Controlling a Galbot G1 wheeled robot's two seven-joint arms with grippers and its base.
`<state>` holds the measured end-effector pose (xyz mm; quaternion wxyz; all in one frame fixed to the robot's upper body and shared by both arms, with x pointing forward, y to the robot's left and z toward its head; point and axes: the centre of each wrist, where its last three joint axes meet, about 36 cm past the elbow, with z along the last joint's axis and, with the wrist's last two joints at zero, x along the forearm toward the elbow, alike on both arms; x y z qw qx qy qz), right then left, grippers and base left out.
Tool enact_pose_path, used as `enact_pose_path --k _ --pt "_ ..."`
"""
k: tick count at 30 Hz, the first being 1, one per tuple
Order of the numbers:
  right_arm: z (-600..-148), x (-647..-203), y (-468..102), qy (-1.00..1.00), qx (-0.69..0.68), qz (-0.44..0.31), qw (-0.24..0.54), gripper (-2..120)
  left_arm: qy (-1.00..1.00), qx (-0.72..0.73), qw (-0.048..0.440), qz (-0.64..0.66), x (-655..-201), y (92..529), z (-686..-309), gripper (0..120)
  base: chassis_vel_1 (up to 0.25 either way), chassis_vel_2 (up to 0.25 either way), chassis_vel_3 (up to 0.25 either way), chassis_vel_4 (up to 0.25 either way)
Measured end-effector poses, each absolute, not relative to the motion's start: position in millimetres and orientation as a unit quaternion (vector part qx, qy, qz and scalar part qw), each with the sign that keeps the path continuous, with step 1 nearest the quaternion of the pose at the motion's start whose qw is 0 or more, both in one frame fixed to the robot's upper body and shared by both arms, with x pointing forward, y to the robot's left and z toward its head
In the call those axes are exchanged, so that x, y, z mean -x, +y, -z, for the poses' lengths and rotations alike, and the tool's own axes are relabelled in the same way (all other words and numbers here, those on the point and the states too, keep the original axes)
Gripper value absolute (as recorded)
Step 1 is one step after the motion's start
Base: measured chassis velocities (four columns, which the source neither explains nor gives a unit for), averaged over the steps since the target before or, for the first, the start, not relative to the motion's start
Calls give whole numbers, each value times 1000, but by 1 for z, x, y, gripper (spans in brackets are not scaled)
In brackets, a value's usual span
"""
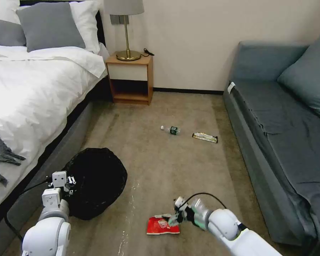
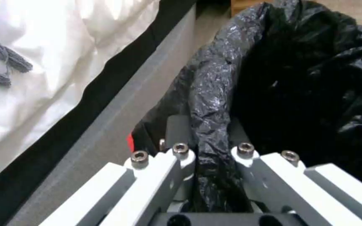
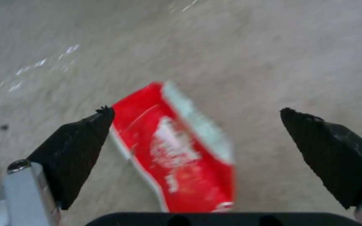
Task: Pick up the trash bin, then pick up the garbage on the floor and place it into the trash bin.
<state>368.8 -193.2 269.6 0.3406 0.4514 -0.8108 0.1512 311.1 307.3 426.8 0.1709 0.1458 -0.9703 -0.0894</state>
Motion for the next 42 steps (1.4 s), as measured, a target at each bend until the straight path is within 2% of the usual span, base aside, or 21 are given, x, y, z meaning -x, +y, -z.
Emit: enact_pose_path --k 13,35,38,41,42 --pt "-231 -368 -147 -805 -463 -139 345 100 -972 -144 162 90 -300 305 -422 4 0 0 0 0" --pt "-208 -384 -170 -807 -444 -158 356 99 -974 -137 159 84 -301 301 -420 4 0 0 0 0" --pt "-207 -385 -172 -805 -446 -158 358 92 -975 -137 157 83 -301 300 -421 4 0 0 0 0" --pt "-204 -383 -175 -801 -452 -161 358 77 -975 -136 156 82 -301 299 -422 4 0 0 0 0" --pt "-204 -383 -175 -801 -452 -161 358 77 -975 -136 156 82 -301 299 -422 4 0 0 0 0"
